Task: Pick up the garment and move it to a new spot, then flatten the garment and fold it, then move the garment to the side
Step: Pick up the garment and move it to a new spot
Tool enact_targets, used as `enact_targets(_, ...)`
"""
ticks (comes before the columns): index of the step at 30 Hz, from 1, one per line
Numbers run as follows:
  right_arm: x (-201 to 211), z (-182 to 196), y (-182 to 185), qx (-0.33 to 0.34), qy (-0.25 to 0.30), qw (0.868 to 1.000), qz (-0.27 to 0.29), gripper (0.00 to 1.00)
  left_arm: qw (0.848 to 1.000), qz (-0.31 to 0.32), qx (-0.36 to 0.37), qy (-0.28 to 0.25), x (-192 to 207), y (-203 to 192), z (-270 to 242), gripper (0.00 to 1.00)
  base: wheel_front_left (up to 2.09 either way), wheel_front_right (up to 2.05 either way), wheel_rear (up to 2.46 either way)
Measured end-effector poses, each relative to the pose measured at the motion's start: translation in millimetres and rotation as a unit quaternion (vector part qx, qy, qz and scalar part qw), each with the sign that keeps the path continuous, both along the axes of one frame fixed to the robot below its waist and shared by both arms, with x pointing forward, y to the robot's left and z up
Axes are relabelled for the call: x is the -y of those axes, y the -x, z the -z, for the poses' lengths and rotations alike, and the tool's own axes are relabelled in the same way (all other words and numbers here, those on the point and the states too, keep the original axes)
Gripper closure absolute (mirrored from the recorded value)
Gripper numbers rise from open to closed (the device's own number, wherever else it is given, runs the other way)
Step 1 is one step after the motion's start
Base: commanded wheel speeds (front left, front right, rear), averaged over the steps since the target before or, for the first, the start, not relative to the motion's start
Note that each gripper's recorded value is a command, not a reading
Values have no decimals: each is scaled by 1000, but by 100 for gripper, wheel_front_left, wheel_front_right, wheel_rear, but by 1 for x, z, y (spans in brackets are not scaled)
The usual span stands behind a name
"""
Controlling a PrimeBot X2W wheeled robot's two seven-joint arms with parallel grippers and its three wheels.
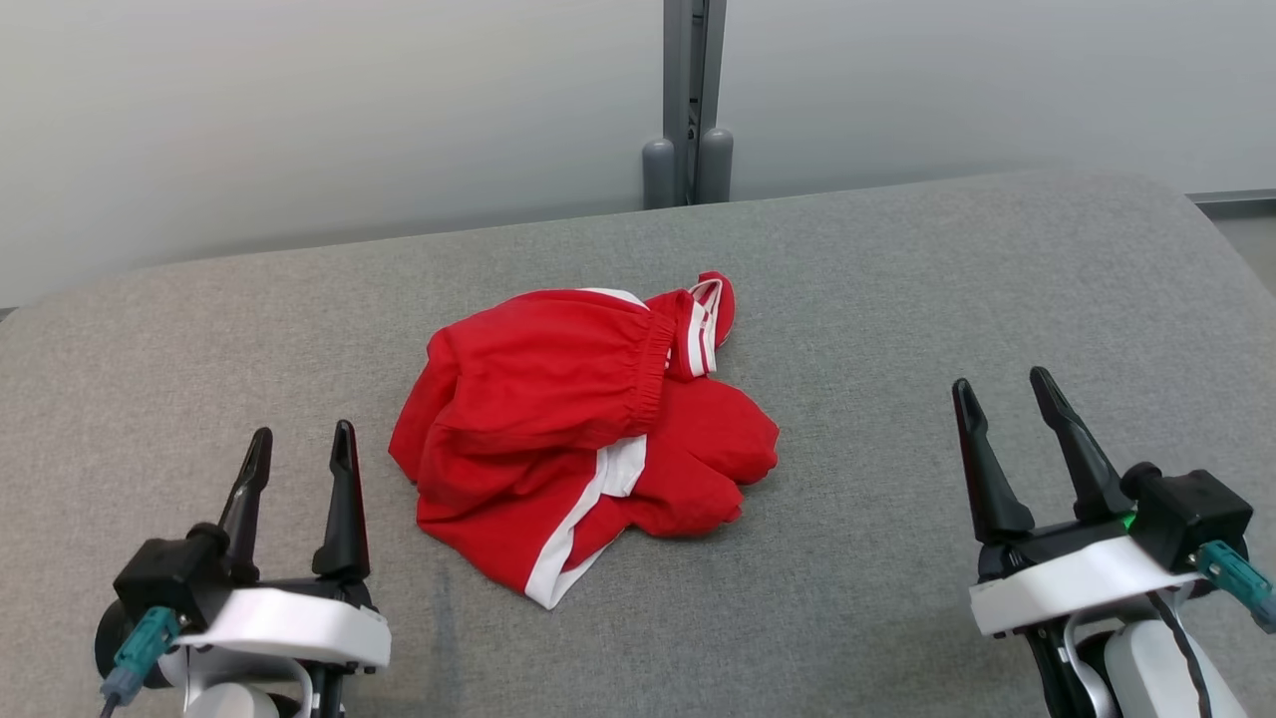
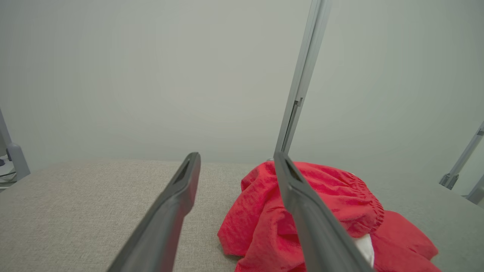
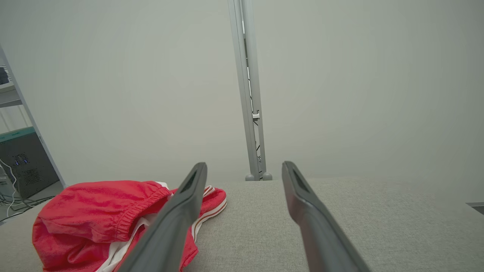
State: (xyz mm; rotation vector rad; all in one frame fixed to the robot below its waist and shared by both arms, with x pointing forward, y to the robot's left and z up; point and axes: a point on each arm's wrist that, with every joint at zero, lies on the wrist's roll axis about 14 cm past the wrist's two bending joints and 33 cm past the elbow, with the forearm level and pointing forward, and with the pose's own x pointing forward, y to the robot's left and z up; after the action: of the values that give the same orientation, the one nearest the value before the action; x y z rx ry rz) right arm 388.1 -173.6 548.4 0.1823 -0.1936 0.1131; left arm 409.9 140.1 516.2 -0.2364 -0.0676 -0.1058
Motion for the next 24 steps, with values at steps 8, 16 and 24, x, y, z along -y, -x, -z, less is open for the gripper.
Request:
enact_targets(8,4,9,4,-12,-3,1000,7,0,1000,3,-9,5,8,17,10,0,0,0,0)
enact_targets(16,3,10,7,-15,-4,1000,7,0,999,40,-17,-6,28,16,15,0,0,0,0)
enact_targets(24,8,12,9,-17,-4,1000,14,0,989,111,-86,-43,61,-1,32,0,0,0,0)
